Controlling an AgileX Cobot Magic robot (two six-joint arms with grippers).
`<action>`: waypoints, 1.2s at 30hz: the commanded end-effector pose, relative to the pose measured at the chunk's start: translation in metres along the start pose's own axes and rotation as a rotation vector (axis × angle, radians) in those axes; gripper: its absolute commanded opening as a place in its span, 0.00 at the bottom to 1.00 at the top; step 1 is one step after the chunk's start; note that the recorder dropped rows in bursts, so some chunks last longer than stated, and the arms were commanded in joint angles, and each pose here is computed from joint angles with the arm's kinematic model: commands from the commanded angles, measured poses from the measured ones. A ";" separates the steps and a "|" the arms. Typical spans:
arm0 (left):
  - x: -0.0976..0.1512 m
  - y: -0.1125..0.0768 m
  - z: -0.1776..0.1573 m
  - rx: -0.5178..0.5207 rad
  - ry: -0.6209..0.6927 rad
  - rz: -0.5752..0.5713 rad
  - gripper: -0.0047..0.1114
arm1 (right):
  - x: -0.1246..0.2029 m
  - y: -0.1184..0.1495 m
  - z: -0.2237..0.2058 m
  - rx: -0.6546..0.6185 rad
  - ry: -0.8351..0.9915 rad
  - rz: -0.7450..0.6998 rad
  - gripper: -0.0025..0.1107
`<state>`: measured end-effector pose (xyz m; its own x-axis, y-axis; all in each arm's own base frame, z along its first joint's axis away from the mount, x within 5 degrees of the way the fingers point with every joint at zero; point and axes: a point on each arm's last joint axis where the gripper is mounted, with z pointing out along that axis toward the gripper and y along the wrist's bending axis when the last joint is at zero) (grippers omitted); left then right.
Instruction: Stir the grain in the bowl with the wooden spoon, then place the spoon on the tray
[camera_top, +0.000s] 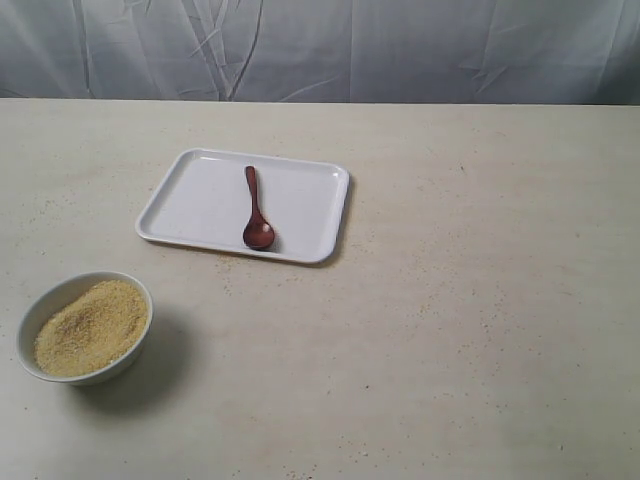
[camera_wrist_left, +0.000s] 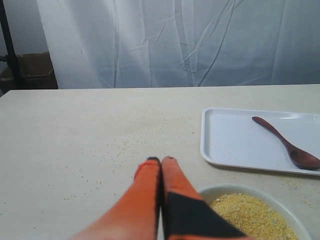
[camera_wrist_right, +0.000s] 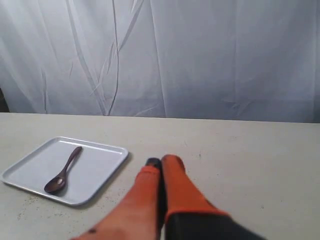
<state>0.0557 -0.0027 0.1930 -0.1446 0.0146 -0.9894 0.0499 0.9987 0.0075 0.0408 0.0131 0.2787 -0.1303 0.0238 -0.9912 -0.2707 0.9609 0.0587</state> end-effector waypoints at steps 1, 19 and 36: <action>-0.001 0.000 0.000 0.004 -0.016 0.001 0.04 | 0.000 -0.001 -0.006 0.020 -0.049 -0.005 0.02; -0.001 0.000 0.000 0.004 -0.016 0.001 0.04 | 0.009 -0.008 -0.009 0.259 -0.092 0.065 0.02; -0.001 0.000 0.000 0.004 -0.016 0.001 0.04 | 0.094 -0.020 0.020 0.282 0.120 0.108 0.02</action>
<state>0.0558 -0.0027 0.1931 -0.1431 0.0145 -0.9896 0.0498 0.9987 0.0075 0.0531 0.0030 0.1808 -0.2788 0.1302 -0.9515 0.0139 0.9912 0.1316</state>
